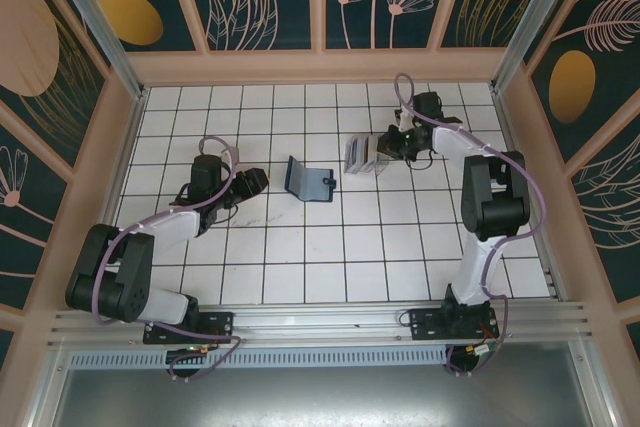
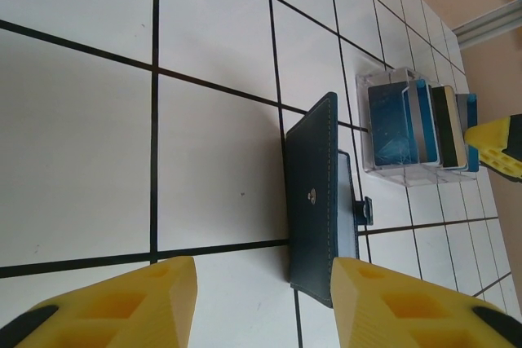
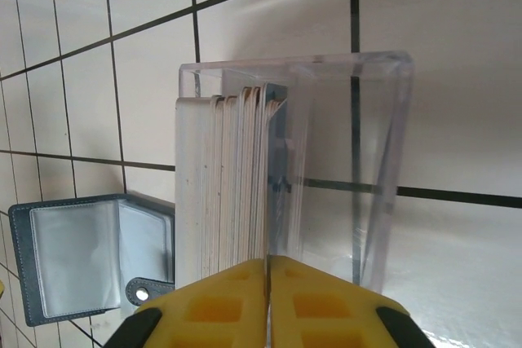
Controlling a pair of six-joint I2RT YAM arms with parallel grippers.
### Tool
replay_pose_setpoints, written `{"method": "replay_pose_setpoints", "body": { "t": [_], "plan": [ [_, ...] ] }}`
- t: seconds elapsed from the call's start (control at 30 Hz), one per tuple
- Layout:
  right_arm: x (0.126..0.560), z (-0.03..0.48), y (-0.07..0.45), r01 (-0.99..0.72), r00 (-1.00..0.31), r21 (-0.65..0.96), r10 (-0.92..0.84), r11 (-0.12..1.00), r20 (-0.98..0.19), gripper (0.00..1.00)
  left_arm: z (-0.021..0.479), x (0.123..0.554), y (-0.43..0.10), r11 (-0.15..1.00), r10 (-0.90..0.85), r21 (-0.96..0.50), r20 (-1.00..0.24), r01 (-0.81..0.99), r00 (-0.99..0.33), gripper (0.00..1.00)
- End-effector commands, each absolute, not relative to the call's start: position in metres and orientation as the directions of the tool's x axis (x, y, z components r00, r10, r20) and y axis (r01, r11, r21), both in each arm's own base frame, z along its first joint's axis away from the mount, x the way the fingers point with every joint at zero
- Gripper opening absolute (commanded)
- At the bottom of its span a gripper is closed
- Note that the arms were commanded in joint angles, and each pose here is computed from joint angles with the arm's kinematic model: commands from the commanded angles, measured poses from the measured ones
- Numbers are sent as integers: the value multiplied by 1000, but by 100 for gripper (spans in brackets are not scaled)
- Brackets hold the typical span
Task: Put the credit cards into the card holder
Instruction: Pick up the credit card from the storage box, then move the card holder to the center of the table.
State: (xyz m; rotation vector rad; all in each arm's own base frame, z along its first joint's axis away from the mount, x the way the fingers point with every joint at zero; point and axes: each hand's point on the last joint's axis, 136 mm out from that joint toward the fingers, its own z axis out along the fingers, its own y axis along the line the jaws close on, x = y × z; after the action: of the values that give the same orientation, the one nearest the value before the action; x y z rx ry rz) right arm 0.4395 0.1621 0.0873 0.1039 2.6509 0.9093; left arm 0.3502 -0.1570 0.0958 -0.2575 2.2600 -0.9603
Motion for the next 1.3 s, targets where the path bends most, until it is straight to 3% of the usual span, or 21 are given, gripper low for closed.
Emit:
{"method": "replay_pose_setpoints", "body": {
  "t": [0.0,0.2,0.5,0.67,0.93,1.1,1.27],
  "plan": [
    [435,107,164,-91,-932,617,152,781,-329,5,97,353,-159,697,-422,-713,-492,74,-762,48],
    [440,116,150,-78,-913,554,163,829,-373,0,101,353,-164,687,-411,-722,-483,85,-773,48],
    [437,161,136,-95,-843,485,188,870,-503,0,143,365,-191,772,-257,-586,-642,246,-722,51],
    [420,178,151,-114,-828,514,205,850,-522,0,104,373,-190,838,-218,-528,-561,142,-798,51],
    [390,171,204,-171,-836,543,170,822,-521,0,77,378,-215,840,-152,-516,-518,167,-842,49],
    [377,157,227,-168,-866,584,164,794,-472,0,69,379,-217,831,-175,-534,-517,155,-838,44],
    [358,142,256,-206,-909,654,106,727,-404,0,67,371,-214,821,-199,-554,-507,140,-839,23]
  ]
}}
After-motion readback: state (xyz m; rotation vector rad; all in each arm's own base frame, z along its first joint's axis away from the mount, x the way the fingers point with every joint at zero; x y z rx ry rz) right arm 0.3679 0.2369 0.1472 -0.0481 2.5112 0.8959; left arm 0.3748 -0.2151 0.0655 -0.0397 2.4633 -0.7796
